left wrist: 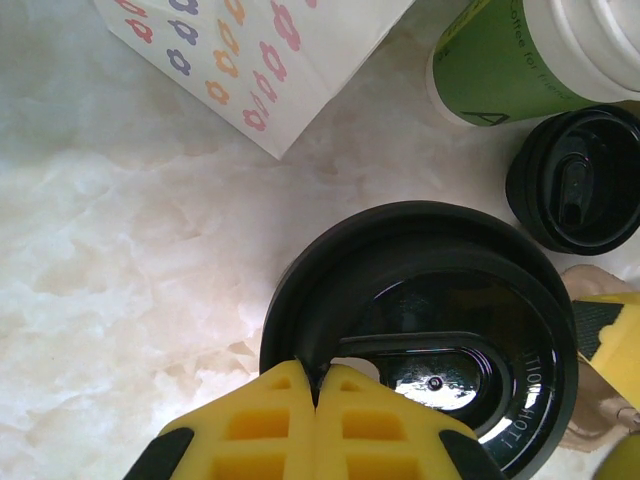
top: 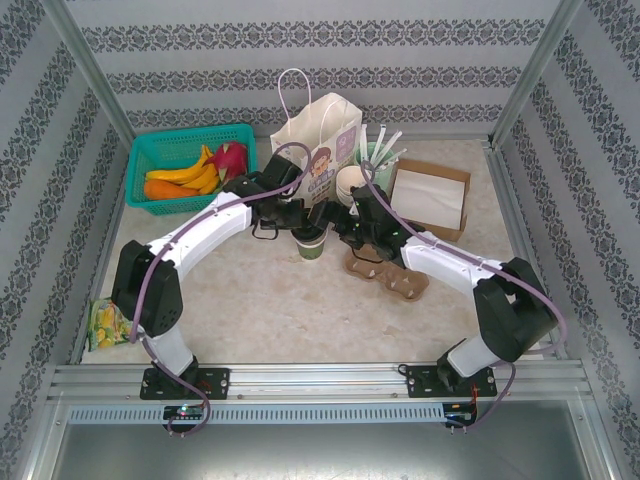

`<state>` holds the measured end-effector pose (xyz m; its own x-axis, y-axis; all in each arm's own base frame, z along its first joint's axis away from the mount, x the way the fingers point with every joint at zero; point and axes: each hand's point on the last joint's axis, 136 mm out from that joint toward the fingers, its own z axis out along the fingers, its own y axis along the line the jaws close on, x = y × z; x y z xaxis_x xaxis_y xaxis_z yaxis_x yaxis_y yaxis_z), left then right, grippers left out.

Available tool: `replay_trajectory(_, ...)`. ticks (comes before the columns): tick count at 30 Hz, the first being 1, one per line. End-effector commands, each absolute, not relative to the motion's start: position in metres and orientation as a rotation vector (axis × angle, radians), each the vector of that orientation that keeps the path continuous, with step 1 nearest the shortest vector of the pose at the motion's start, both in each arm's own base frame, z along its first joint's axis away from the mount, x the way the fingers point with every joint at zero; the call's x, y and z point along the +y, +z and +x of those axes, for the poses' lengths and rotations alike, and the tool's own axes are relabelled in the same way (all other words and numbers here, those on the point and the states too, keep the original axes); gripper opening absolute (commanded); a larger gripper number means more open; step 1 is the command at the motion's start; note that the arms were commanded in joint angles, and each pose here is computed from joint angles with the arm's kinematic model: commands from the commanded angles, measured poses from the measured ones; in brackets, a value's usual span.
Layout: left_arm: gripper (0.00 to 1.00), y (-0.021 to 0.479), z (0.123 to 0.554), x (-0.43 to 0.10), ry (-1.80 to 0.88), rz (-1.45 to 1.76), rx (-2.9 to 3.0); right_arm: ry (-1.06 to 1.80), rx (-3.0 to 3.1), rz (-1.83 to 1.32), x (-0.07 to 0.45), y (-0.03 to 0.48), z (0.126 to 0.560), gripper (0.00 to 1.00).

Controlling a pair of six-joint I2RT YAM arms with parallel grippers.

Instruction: Pack the takeout coffee

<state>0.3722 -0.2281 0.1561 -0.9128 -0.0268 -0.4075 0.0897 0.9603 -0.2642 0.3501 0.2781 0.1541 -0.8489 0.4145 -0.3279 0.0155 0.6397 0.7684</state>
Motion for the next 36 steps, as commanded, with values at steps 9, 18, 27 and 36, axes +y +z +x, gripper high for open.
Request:
replay_trajectory(9,0.00,0.152,0.367,-0.233,-0.392,0.044,2.740,1.218,2.356,0.341,0.290,0.153,0.357,0.92)
replay_trajectory(18,0.00,0.143,0.362,-0.234,-0.406,0.033,2.767,1.223,2.364,0.344,0.291,0.151,0.357,0.92)
replay_trajectory(27,0.00,0.128,0.354,-0.235,-0.415,0.068,2.814,1.231,2.373,0.353,0.292,0.148,0.356,0.92)
replay_trajectory(36,0.00,0.095,0.344,-0.232,-0.381,0.046,2.893,1.243,2.367,0.344,0.294,0.151,0.355,0.92)
